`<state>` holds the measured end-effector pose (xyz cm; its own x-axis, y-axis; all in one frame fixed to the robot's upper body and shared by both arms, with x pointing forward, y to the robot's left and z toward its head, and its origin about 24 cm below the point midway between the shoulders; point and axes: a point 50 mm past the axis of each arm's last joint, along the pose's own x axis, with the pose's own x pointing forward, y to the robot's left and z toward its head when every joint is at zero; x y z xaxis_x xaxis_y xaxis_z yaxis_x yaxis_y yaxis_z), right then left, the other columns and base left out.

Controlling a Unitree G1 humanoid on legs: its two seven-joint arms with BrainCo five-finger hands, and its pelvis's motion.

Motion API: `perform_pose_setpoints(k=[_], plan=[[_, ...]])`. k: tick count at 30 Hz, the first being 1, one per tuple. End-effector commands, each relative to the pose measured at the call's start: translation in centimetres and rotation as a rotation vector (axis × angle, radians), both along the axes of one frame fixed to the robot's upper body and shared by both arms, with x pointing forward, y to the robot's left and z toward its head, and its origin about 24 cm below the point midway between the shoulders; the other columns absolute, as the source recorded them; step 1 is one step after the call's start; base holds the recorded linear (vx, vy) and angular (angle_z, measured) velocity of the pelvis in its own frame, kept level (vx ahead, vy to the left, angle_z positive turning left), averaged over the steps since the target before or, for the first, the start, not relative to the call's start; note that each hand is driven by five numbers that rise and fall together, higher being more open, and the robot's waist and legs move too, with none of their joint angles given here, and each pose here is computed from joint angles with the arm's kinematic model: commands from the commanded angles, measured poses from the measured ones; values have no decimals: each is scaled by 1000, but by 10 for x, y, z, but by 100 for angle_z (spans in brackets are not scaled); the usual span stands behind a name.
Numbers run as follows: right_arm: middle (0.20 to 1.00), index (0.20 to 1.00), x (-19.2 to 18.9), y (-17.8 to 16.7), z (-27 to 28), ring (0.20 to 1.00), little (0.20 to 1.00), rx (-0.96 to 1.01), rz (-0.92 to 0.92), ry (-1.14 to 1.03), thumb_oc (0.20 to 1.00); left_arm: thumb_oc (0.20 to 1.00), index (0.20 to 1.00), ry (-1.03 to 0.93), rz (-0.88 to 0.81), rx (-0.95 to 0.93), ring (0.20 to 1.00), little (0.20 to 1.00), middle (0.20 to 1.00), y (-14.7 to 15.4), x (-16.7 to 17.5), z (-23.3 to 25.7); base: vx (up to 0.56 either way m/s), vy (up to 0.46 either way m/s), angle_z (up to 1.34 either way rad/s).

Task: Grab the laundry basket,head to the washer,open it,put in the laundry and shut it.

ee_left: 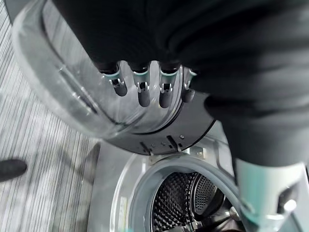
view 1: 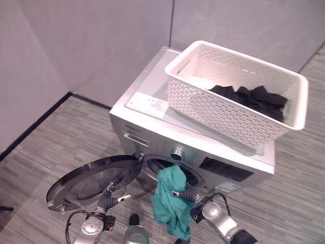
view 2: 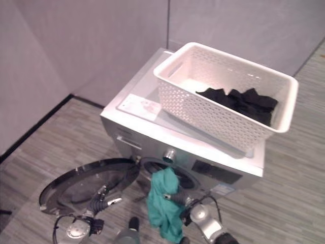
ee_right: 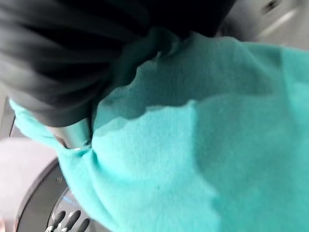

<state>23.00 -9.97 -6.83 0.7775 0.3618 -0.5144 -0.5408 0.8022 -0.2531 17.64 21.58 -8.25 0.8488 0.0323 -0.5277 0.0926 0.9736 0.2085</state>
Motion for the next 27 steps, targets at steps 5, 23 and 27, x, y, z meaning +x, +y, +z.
perform_pose_setpoints(k=[5, 23, 27], plan=[[200, 200, 35, 7, 30, 200, 200, 125, -140, -134, 200, 1000, 1000, -99, -114, -60, 1000, 1000, 1000, -40, 40, 15, -35, -26, 38], [200, 200, 84, 69, 98, 200, 200, 539, -252, -222, 200, 1000, 1000, -237, -578, 30, 1000, 1000, 1000, -147, 77, 40, -29, -9, -1], [200, 200, 91, 76, 114, 200, 200, 587, -238, -247, 200, 1000, 1000, -237, -649, 97, 1000, 1000, 1000, -154, 77, 38, -22, -7, -16]])
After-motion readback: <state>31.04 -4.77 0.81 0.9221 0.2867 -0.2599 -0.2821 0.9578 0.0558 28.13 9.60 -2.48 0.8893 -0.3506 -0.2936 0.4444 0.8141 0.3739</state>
